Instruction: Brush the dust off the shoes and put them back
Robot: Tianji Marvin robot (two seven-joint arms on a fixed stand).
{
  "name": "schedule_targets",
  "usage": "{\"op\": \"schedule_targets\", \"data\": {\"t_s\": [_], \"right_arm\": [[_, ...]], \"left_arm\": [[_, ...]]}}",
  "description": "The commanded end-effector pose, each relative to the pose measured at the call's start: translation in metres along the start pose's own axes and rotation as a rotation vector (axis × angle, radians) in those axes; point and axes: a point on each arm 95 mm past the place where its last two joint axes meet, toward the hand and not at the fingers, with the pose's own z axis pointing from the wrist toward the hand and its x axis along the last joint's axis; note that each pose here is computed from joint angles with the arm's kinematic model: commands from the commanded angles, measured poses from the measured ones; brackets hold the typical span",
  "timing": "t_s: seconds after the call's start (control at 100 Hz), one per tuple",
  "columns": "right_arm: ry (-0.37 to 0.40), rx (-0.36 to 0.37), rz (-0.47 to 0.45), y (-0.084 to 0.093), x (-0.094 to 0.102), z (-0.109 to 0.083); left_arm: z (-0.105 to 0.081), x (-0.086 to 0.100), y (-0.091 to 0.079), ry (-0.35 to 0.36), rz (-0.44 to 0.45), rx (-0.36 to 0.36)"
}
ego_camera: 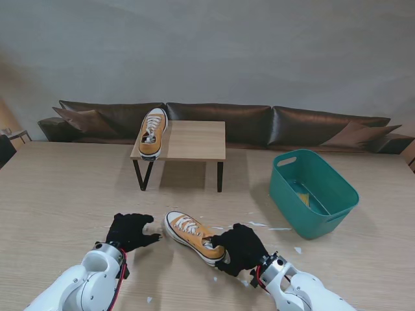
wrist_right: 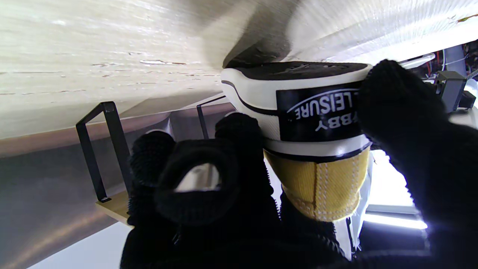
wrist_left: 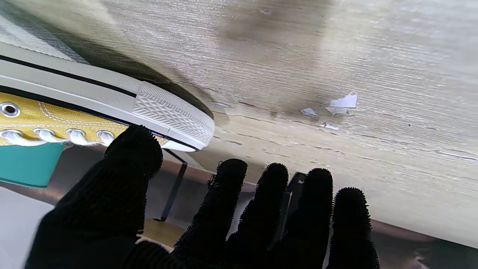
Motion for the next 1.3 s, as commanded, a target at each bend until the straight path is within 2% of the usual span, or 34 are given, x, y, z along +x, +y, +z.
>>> {"op": "schedule_targets", "data": {"t_s": [0.0,0.36,0.72,1.06,1.29], "right_arm": [[0.017,-0.032,0.007,0.006,0.006,0.004],[0.038,-0.098,0.008,0.03,0.009,0.004],[0.018,-0.164,0.005,0.062,0.009,0.009],[0.009,-0.232,0.003,0.101,0.01,0.012],[0.009,-0.272,-0.03,0.13,0.012,0.018]], "left_arm": [[-0.002,0.003,0.001,0.003,-0.005,-0.011],[-0.003,0.0,-0.001,-0.004,-0.002,-0.007],[-0.004,-0.002,-0.002,-0.011,0.001,-0.008],[-0.003,-0.001,-0.002,-0.02,-0.002,-0.01],[-0.002,-0.002,-0.002,-0.024,-0.008,-0.014]]}}
